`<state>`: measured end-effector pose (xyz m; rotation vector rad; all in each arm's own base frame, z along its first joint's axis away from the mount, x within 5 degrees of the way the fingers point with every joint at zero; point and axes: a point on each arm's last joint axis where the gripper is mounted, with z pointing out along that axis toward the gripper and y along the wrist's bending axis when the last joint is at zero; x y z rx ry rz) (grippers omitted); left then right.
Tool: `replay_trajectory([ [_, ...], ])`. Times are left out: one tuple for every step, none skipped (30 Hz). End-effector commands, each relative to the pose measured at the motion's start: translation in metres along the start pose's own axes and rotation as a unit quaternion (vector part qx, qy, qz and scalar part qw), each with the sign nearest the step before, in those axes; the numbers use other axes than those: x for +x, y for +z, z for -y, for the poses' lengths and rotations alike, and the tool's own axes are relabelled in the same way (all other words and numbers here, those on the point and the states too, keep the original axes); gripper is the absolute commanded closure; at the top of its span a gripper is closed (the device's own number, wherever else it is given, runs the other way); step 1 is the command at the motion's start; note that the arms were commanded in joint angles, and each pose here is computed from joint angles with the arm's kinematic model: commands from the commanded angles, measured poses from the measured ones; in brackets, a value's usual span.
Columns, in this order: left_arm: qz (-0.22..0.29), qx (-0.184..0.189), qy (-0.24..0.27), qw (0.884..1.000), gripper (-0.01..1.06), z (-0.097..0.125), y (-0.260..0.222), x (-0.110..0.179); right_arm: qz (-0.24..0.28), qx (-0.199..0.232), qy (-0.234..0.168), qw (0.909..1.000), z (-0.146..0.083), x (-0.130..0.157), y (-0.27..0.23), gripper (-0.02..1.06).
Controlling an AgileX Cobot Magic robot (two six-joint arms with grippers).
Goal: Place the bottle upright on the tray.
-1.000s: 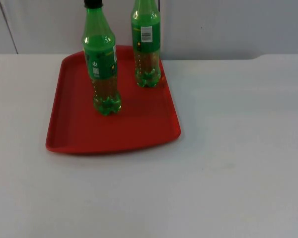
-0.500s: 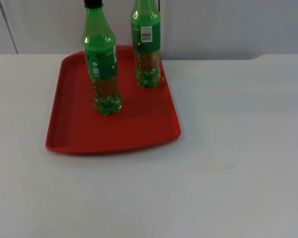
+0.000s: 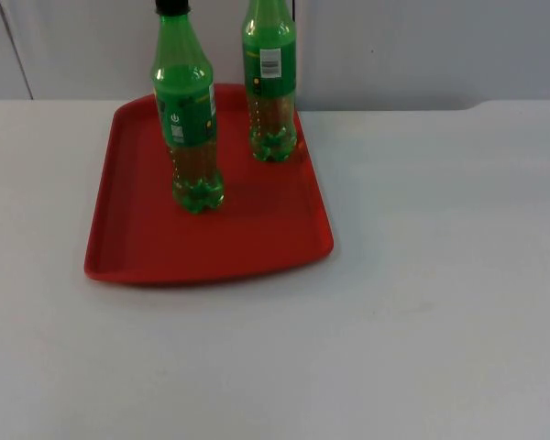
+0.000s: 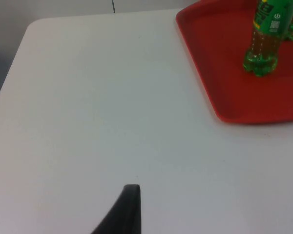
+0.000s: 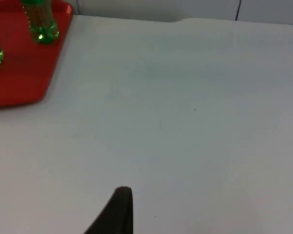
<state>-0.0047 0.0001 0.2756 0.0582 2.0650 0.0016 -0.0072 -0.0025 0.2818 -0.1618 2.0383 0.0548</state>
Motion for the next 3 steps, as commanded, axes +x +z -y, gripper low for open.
replay_trajectory([
  [0.001,-0.006,0.001,1.0,0.0,-0.0005,0.0005,0.0011,-0.001,0.018,0.007,0.9998,-0.0001,0.0014,0.0007,-0.01],
  [0.001,-0.006,0.001,1.0,0.0,-0.0005,0.0005,0.0011,-0.001,0.023,0.009,0.9997,-0.0002,0.0014,0.0007,-0.01],
  [0.001,-0.006,0.001,1.0,0.0,-0.0005,0.0005,0.0011,-0.002,0.029,0.013,0.9995,-0.0003,0.0014,0.0006,-0.01],
])
